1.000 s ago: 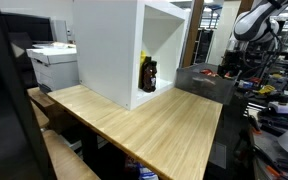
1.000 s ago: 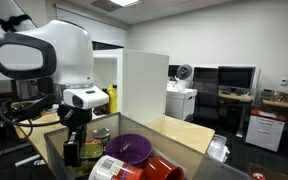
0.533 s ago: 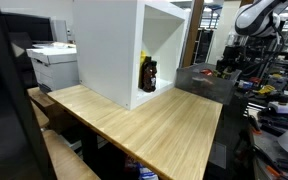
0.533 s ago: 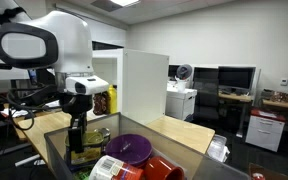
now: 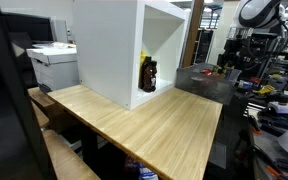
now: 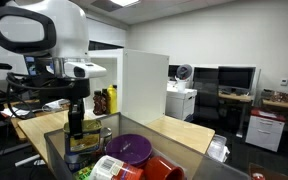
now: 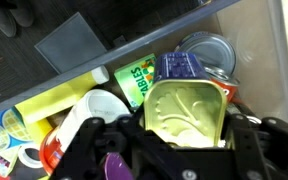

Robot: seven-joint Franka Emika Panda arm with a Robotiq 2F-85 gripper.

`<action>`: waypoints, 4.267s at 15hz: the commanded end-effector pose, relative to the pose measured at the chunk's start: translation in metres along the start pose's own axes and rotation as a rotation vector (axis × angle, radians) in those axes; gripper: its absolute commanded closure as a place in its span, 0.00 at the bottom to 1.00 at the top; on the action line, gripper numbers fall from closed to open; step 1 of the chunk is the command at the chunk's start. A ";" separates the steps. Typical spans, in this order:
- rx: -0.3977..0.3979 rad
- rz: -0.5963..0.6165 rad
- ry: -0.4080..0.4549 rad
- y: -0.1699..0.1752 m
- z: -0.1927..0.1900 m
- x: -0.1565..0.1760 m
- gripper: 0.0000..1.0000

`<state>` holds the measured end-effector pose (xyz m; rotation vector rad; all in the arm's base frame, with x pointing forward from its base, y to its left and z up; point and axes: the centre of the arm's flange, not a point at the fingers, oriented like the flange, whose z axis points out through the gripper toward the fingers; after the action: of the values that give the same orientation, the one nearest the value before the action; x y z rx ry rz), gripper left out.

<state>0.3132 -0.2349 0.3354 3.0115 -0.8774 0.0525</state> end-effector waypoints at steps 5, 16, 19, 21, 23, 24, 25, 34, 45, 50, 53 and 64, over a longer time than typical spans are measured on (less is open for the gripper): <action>-0.030 -0.086 0.059 -0.019 -0.044 -0.007 0.68; 0.040 -0.512 0.085 -0.073 -0.074 -0.024 0.68; 0.063 -0.658 0.099 -0.088 -0.079 -0.028 0.68; 0.076 -0.754 0.106 -0.098 -0.081 -0.031 0.68; 0.090 -0.841 0.110 -0.105 -0.079 -0.035 0.68; 0.097 -0.886 0.110 -0.110 -0.077 -0.036 0.68; 0.102 -0.935 0.110 -0.115 -0.073 -0.039 0.68; 0.216 -1.350 0.091 -0.154 -0.031 -0.056 0.68; 0.173 -1.772 0.159 -0.229 0.017 -0.085 0.68; 0.104 -1.945 0.111 -0.265 0.045 -0.111 0.68; -0.001 -2.018 0.127 -0.272 0.063 -0.116 0.68; -0.143 -1.844 0.148 -0.264 0.070 -0.082 0.68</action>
<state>0.3949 0.0407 0.2664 2.3481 1.8447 0.1330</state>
